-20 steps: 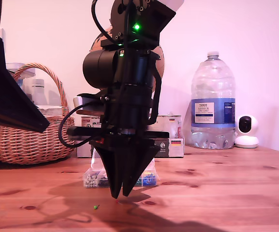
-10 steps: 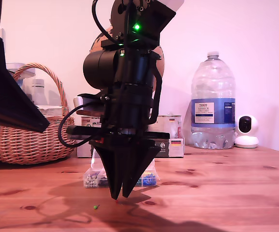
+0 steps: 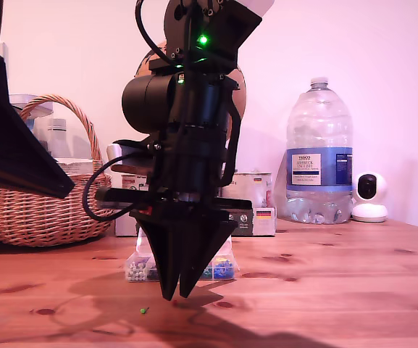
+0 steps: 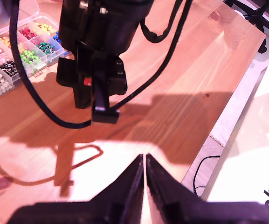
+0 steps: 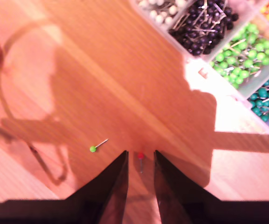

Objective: Sort the loose pins on the table into their correct compartments

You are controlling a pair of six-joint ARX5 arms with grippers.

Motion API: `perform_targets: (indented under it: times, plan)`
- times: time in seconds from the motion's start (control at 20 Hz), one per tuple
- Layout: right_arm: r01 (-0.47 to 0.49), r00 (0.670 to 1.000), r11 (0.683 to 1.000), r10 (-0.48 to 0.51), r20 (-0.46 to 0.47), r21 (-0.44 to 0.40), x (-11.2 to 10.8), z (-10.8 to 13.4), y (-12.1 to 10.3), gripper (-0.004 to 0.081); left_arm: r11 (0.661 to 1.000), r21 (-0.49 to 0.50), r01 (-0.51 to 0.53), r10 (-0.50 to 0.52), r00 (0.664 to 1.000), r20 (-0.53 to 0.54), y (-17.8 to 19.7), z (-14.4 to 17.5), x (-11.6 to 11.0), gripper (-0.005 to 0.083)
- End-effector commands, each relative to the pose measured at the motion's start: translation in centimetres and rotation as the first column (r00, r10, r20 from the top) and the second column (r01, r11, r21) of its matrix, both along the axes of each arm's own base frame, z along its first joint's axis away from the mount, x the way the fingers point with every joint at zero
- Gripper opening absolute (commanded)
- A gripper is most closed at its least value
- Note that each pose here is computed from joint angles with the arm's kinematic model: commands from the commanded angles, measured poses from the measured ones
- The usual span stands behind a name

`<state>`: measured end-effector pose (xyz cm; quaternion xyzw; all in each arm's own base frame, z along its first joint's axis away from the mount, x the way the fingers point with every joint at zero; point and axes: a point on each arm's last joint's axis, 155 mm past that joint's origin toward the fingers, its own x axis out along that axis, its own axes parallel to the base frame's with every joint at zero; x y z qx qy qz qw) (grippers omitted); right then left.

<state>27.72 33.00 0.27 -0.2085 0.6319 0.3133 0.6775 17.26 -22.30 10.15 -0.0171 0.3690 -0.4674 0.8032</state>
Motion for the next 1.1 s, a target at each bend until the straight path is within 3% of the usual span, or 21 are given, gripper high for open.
perform_targets:
  times: [0.0,0.5,1.05]
  plan:
    - [-0.008,0.999,0.999,0.007,-0.034,-0.032,-0.8,-1.8,-0.2,0.0140,1.000,0.003,0.002,-0.002,1.000,-0.007,0.0,-0.4,-0.1,-0.0021]
    - [-0.014,0.999,0.998,0.010,-0.049,-0.069,-1.3,-3.0,-0.6,0.0139,1.000,0.002,0.002,-0.002,1.000,-0.006,0.0,-0.4,-0.1,-0.0021]
    - [-0.019,0.999,0.998,0.016,-0.041,-0.059,-1.2,-3.0,-0.2,0.0017,1.000,0.002,0.002,-0.002,1.000,-0.006,0.0,-0.4,-0.1,-0.0021]
